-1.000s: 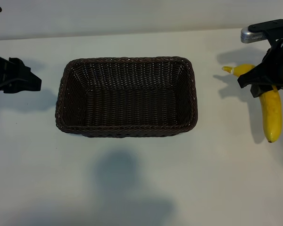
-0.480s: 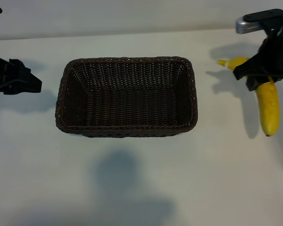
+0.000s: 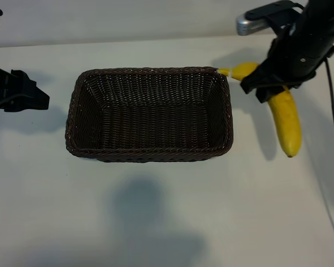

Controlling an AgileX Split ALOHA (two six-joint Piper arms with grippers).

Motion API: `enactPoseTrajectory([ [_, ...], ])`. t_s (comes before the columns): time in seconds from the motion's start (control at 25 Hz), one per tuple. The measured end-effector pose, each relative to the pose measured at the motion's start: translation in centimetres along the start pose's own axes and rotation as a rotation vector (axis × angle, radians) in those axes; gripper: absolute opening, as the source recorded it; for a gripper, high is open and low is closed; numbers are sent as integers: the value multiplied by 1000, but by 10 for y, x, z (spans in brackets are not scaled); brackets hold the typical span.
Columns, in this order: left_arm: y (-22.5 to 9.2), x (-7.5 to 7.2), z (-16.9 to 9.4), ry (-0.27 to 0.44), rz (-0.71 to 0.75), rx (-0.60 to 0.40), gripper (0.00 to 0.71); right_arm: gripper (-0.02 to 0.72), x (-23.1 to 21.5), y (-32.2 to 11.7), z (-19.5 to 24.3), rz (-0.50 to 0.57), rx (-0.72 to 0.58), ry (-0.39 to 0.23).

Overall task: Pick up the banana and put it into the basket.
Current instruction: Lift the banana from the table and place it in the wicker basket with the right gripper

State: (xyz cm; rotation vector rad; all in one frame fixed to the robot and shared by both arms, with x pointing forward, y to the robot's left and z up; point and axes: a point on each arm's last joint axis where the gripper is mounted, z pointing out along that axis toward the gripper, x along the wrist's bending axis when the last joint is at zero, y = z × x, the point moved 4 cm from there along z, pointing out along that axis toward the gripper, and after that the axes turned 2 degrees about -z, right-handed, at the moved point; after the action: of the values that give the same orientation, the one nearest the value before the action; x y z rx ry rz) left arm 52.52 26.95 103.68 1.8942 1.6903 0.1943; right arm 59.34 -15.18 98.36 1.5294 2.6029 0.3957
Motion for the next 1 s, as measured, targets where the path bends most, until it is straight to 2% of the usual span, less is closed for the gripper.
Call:
enactPoseTrajectory([
  [0.32,0,0,0,-1,-1,-1,587,421,41,11,-1,-116,-46,23],
  [0.64,0,0,0,-2,-1,0,587,420,73,23,-2,-256,-145,39],
  [1.0,0,0,0,-2,-1,0,587,420,88,32,18,-366,-187,124],
])
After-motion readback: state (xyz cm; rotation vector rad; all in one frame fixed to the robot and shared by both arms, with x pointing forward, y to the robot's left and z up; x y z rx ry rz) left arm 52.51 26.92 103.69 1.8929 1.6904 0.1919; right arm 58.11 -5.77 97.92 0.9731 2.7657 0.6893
